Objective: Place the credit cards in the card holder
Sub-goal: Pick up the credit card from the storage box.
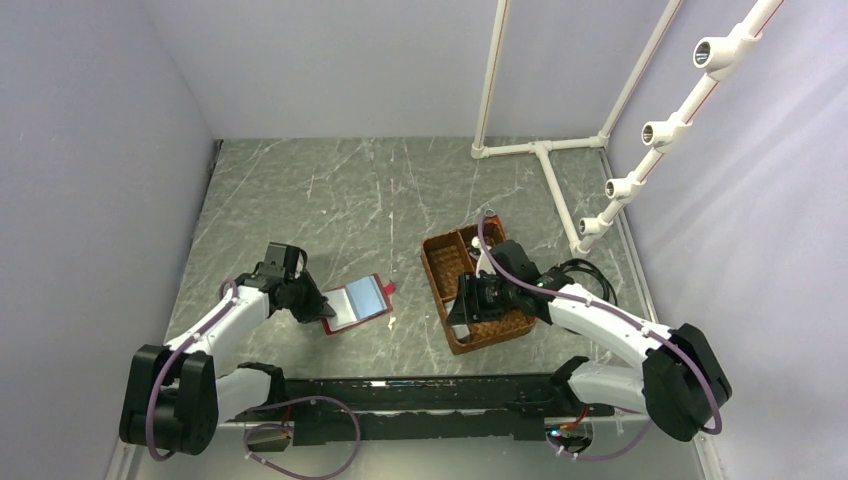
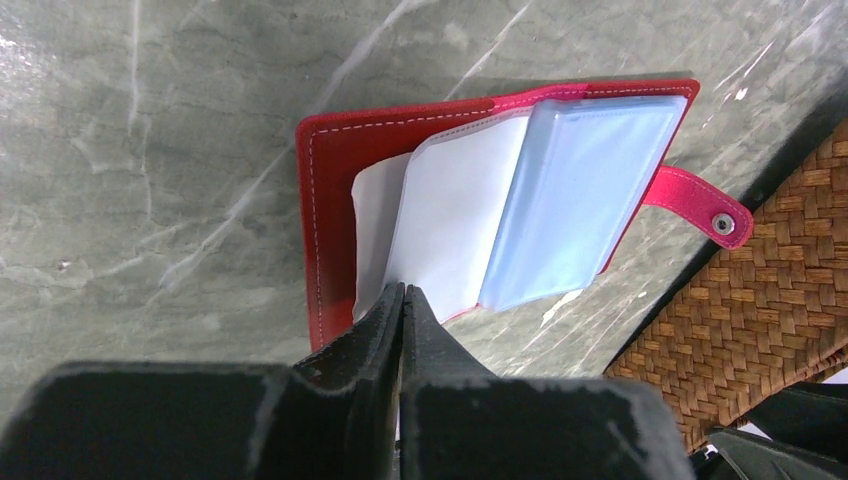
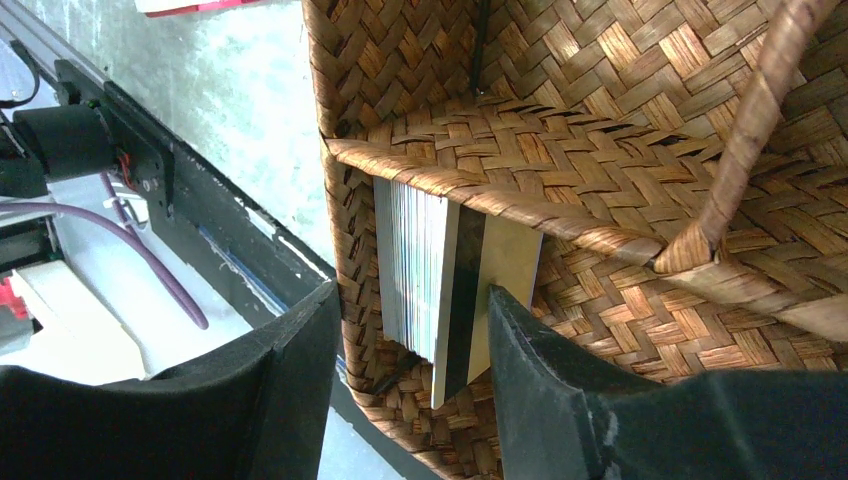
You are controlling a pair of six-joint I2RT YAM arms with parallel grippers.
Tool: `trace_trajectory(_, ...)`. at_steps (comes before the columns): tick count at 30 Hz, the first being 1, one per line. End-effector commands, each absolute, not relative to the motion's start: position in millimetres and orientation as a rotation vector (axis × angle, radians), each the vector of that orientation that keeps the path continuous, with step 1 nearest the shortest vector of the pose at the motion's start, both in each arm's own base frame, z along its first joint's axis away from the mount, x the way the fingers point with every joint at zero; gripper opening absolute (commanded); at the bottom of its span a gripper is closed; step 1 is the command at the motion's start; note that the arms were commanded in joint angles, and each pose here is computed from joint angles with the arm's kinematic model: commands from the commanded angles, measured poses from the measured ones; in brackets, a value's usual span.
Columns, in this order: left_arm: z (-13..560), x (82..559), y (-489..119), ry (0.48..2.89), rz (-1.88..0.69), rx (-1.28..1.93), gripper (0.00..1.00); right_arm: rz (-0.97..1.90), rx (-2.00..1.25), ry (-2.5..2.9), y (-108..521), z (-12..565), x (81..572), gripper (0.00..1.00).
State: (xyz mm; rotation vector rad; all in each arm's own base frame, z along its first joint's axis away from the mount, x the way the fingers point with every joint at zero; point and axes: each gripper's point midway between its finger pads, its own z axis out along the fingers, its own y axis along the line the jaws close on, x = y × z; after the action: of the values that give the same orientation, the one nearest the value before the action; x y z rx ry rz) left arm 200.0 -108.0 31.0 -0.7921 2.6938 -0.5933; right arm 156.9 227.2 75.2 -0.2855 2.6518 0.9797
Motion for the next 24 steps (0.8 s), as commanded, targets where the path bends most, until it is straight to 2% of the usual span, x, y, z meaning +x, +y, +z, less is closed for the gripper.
trace_trajectory(1, 38.9, 208.2, -112.5, 2.667, -0.634, -0.745, 0.10, 0.937, -0.278, 2.610, 226.3, 84.9, 170.9, 0.00)
trace_trajectory(3, 45.4, 210.3, -111.1, 2.657, -0.624, -0.734, 0.12, 0.934, -0.284, 2.614, 227.3, 84.0, 172.2, 0.02)
trace_trajectory(5, 54.5, 212.0, -109.2, 2.640, -0.615, -0.719, 0.16, 0.941, -0.290, 2.613, 229.1, 84.7, 173.3, 0.15)
trace_trajectory(8, 68.9, 213.8, -107.4, 2.608, -0.614, -0.698, 0.21, 0.964, -0.298, 2.612, 232.1, 83.4, 172.7, 0.29)
trace_trajectory(11, 77.7, 214.4, -106.8, 2.595, -0.614, -0.685, 0.23, 0.964, -0.294, 2.616, 232.3, 81.0, 172.8, 0.40)
trace_trajectory(15, 81.7, 215.5, -109.5, 2.590, -0.636, -0.675, 0.24, 0.969, -0.300, 2.604, 233.0, 83.3, 173.5, 0.64)
trace_trajectory(18, 81.9, 215.7, -111.4, 2.589, -0.652, -0.673, 0.24, 0.961, -0.296, 2.587, 232.1, 88.0, 175.6, 0.78)
trace_trajectory(24, 84.6, 215.4, -111.2, 2.588, -0.651, -0.661, 0.28, 0.900, -0.291, 2.573, 226.8, 93.9, 181.8, 0.88)
